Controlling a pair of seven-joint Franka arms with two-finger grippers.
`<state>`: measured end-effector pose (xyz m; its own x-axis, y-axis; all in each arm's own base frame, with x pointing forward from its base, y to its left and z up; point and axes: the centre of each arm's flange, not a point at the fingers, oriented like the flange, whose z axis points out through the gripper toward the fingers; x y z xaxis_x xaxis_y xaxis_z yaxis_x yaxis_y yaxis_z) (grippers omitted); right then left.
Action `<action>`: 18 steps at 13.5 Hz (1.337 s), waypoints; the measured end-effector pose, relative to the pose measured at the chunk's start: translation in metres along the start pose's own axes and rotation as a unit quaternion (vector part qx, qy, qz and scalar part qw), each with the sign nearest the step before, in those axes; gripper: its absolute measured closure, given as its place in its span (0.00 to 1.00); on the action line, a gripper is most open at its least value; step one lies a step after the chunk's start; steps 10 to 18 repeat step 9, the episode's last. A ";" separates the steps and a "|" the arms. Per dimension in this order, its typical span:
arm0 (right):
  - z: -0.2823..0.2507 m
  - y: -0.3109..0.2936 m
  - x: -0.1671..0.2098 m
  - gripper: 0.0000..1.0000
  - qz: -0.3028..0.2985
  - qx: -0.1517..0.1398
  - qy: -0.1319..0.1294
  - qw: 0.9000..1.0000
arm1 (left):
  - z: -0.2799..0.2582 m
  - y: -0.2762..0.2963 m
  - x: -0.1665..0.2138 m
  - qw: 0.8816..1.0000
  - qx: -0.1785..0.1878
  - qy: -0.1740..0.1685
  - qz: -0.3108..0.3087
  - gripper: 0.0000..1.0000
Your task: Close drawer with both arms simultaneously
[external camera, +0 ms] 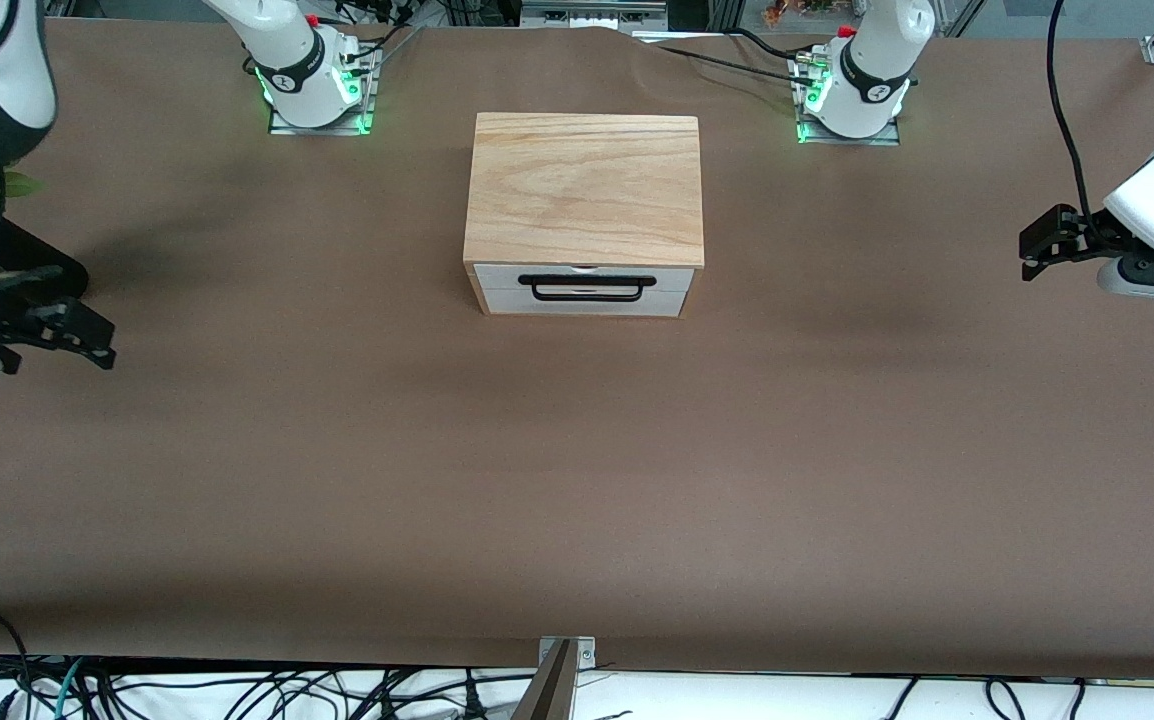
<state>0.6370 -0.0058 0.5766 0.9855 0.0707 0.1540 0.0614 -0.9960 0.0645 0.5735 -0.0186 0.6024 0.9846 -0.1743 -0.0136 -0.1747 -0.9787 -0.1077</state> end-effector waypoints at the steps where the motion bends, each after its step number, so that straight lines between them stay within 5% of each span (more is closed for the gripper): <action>1: 0.001 0.009 -0.008 0.00 0.006 0.000 -0.005 1.000 | 0.000 0.000 0.000 1.000 0.000 0.000 0.000 0.00; 5: 0.015 0.009 -0.020 0.00 -0.003 0.003 -0.024 1.000 | 0.001 0.000 -0.001 1.000 -0.001 -0.005 0.000 0.00; 18: 0.015 0.003 -0.019 0.00 -0.008 0.005 -0.025 1.000 | 0.002 0.000 -0.002 1.000 -0.001 -0.011 -0.001 0.00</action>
